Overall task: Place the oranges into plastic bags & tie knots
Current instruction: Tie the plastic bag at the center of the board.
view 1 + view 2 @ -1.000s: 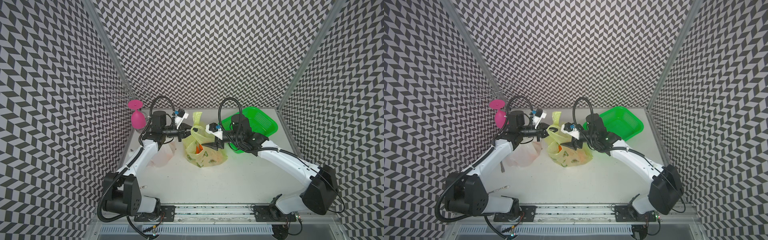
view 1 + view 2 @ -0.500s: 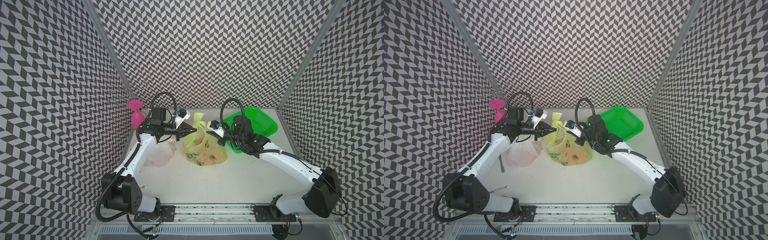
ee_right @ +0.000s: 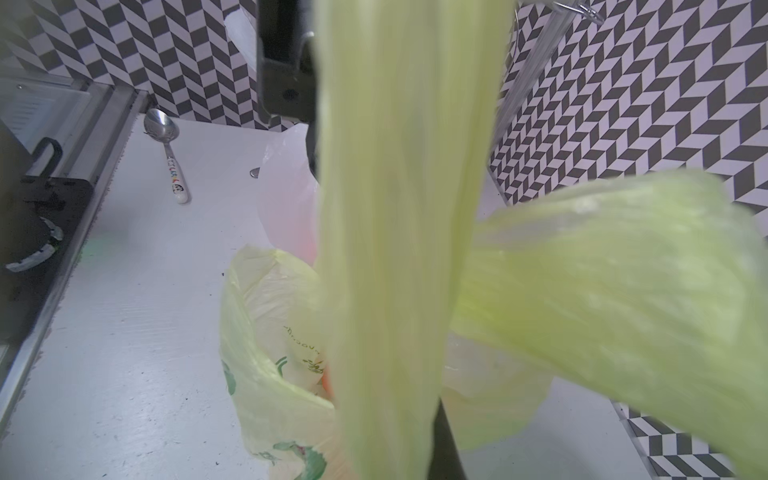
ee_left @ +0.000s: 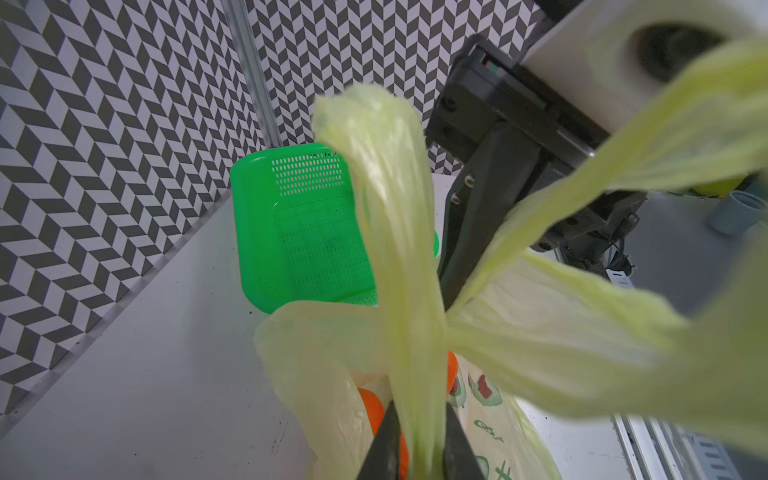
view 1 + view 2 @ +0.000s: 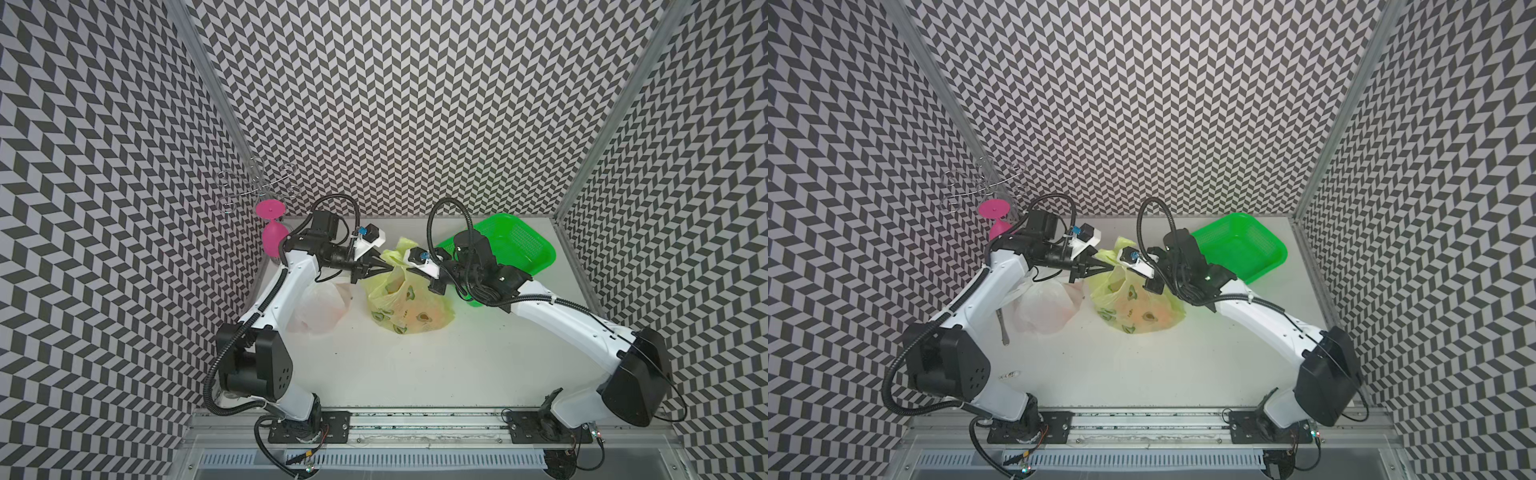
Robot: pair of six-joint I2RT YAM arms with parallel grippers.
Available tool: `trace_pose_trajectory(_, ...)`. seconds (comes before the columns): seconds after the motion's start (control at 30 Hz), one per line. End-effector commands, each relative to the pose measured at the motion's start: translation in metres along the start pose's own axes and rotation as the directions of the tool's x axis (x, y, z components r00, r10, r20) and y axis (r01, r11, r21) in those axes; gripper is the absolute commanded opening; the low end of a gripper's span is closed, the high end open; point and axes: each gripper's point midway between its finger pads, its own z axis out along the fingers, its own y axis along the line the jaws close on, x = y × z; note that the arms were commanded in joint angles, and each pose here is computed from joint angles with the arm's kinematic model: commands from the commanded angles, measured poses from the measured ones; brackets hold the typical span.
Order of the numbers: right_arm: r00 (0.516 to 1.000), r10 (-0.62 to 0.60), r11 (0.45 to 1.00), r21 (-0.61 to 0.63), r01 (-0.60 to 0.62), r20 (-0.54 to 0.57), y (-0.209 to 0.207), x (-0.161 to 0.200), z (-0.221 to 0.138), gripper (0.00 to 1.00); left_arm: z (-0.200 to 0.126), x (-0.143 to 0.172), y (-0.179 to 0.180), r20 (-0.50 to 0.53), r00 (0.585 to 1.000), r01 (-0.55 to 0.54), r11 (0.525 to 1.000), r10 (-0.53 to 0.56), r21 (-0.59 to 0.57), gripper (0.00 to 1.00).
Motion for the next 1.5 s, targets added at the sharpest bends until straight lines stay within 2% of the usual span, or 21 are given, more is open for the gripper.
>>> trace_pose_trajectory(0.0,0.999,-0.04,0.999,0.021,0.041,-0.006,-0.006,-0.004,0.002,0.0,-0.006,-0.006,-0.011,0.028,0.998,-0.055,0.998,0.054,0.042,0.24)
trace_pose_trajectory(0.43,0.998,-0.042,0.999,-0.004,0.042,-0.041,-0.001,0.007,0.009,0.0,-0.012,-0.001,-0.012,0.064,0.994,-0.093,0.994,0.089,0.051,0.45)
trace_pose_trajectory(0.57,0.997,-0.053,0.999,-0.01,0.053,-0.056,0.0,0.009,0.012,0.0,-0.013,-0.009,-0.014,0.106,0.989,-0.107,0.993,0.102,0.046,0.53)
trace_pose_trajectory(0.77,0.996,-0.061,0.998,-0.01,0.061,-0.064,-0.001,0.005,0.013,0.0,-0.015,-0.019,-0.014,0.136,0.98,-0.143,0.99,0.142,-0.003,0.65)
trace_pose_trajectory(0.97,0.995,-0.068,0.998,-0.016,0.067,-0.079,0.001,0.008,0.015,0.0,-0.01,-0.024,-0.015,0.128,0.977,-0.166,0.985,0.17,-0.041,0.71)
trace_pose_trajectory(1.27,0.989,-0.086,0.996,-0.01,0.086,-0.117,0.0,0.013,0.02,0.0,-0.005,-0.024,-0.017,0.133,0.981,-0.14,0.99,0.141,-0.016,0.7)
trace_pose_trajectory(1.47,0.988,-0.088,0.996,-0.003,0.088,-0.123,-0.001,0.014,0.021,0.0,-0.002,-0.022,-0.013,0.126,0.985,-0.114,0.993,0.114,-0.005,0.51)
